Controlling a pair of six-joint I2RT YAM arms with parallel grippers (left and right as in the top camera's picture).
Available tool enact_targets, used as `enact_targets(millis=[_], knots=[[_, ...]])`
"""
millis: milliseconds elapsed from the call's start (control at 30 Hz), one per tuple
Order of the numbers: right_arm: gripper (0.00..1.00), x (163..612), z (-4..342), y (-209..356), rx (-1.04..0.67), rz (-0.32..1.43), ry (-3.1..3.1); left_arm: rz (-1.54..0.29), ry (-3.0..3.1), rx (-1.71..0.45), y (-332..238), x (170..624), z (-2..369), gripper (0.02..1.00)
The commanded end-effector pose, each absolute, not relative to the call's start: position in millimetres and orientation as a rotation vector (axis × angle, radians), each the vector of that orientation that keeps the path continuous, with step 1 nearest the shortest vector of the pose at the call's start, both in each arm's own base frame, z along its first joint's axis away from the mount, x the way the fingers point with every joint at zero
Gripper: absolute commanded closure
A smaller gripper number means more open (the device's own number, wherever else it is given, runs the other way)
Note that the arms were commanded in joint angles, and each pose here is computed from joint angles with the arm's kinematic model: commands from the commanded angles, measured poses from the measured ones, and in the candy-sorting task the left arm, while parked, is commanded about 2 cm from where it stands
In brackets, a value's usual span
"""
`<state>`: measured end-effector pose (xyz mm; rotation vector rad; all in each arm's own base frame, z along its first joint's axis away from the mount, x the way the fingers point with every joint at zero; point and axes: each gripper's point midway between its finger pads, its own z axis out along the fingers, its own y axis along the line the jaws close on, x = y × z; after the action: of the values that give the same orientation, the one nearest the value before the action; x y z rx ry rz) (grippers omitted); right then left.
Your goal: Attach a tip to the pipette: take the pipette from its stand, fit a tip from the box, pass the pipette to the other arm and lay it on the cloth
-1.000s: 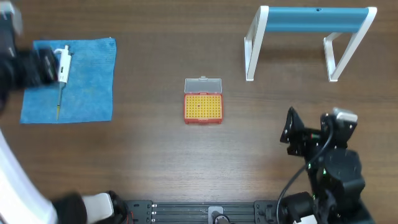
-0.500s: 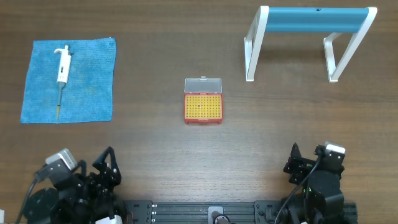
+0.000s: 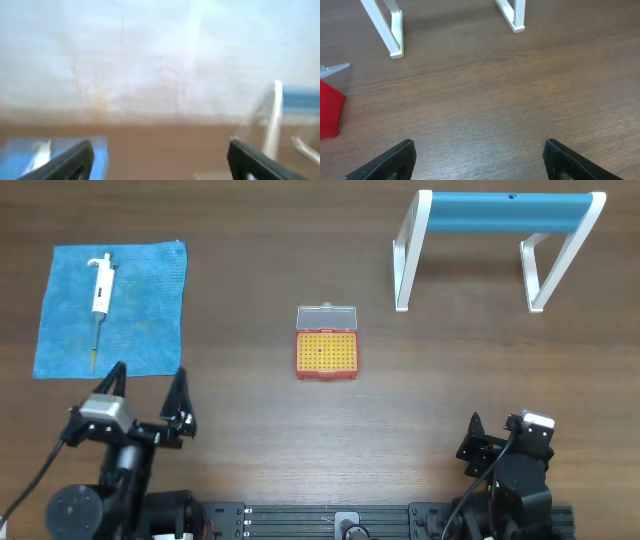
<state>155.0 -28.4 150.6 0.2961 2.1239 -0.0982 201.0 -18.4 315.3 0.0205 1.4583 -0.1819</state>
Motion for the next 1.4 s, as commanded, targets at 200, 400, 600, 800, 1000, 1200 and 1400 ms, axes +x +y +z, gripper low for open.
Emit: enact_targets(millis=[200,400,600,800,1000,1200,1400], knots=[[0.174,155,151,-29,0.288,-0.107,2.117,-0.079,1.43,0.075,-11,245,210,0.093],[0.172,155,151,-29,0.288,-0.107,2.116,-0.094,1.632,0.049,-10,245,160,0.091],[0.174,155,151,-29,0.288,-0.107,2.116,-0.094,1.632,0.049,-10,245,160,0.091],[0.174,155,151,-29,0.288,-0.107,2.116,-0.094,1.633,0.049,-10,245,160,0.091],[0.005,155,151,-29,0.289,-0.108,2.116,-0.094,1.633,0.049,-10,245,160,0.091],[0.005,226,213,-19,0.097,-0.113,1.654,-0.094,1.633,0.049,-10,245,160,0.091],[0.005,244,180,-8,0.047,-0.042,1.591,-0.094,1.633,0.049,-10,245,160,0.091]])
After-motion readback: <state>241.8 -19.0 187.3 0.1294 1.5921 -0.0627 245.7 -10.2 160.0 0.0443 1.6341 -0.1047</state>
